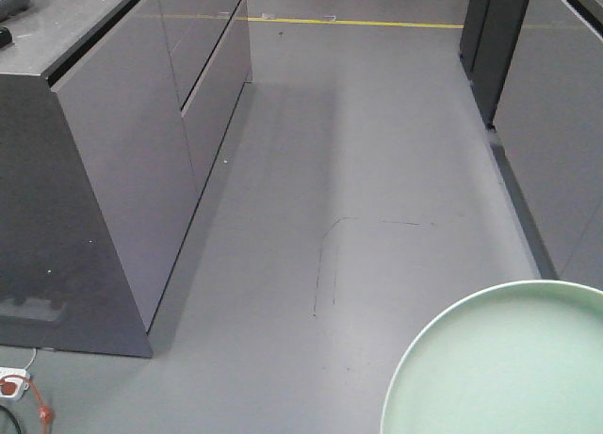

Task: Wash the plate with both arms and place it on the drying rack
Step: 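Hold the plate in the right gripper while the base drives to the sink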

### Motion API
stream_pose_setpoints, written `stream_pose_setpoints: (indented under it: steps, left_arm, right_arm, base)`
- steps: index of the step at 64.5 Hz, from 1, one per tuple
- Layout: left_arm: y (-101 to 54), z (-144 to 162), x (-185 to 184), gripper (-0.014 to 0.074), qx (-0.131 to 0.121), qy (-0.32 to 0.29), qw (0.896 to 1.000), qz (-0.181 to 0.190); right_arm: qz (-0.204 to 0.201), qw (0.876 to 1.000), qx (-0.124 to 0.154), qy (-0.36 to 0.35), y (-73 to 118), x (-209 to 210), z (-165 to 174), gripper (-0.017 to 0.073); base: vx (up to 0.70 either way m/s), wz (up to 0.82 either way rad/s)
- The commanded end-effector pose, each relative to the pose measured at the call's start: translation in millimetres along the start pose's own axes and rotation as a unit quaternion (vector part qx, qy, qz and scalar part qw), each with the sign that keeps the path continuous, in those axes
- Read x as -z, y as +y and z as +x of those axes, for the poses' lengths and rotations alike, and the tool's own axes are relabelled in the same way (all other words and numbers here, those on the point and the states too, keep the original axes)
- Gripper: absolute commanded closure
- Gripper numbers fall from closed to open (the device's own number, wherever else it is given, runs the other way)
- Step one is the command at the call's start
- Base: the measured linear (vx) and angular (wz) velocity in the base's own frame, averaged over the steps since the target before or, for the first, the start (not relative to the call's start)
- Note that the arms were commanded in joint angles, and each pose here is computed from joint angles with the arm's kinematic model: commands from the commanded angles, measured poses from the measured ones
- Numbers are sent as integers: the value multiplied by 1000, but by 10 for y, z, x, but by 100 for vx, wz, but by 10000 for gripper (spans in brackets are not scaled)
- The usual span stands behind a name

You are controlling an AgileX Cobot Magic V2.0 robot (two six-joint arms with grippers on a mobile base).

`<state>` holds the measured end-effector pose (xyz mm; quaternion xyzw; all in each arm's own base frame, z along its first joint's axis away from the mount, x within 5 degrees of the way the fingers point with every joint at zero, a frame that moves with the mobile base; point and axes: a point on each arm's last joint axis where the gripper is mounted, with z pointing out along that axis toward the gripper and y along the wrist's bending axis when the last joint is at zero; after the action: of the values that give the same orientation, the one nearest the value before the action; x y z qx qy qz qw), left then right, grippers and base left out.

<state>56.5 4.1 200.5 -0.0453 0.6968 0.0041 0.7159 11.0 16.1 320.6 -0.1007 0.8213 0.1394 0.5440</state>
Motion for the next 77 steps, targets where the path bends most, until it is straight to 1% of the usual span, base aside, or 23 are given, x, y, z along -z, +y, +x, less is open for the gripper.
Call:
stream_pose_setpoints:
  steps: [1,32,77]
  left_arm:
    - [-4,-25,9,599,7,-37,999,3]
    - [-4,-25,9,599,7,-37,999,3]
    - [-4,-25,9,599,7,-37,999,3]
  right_arm:
    - [1,999,-1,-44,8,26,-130,564]
    - [1,999,-1,-43,8,26,-129,564]
    - [1,999,-1,-43,8,26,-129,564]
  base:
    - [15,17]
    - [20,7]
    - [28,-9]
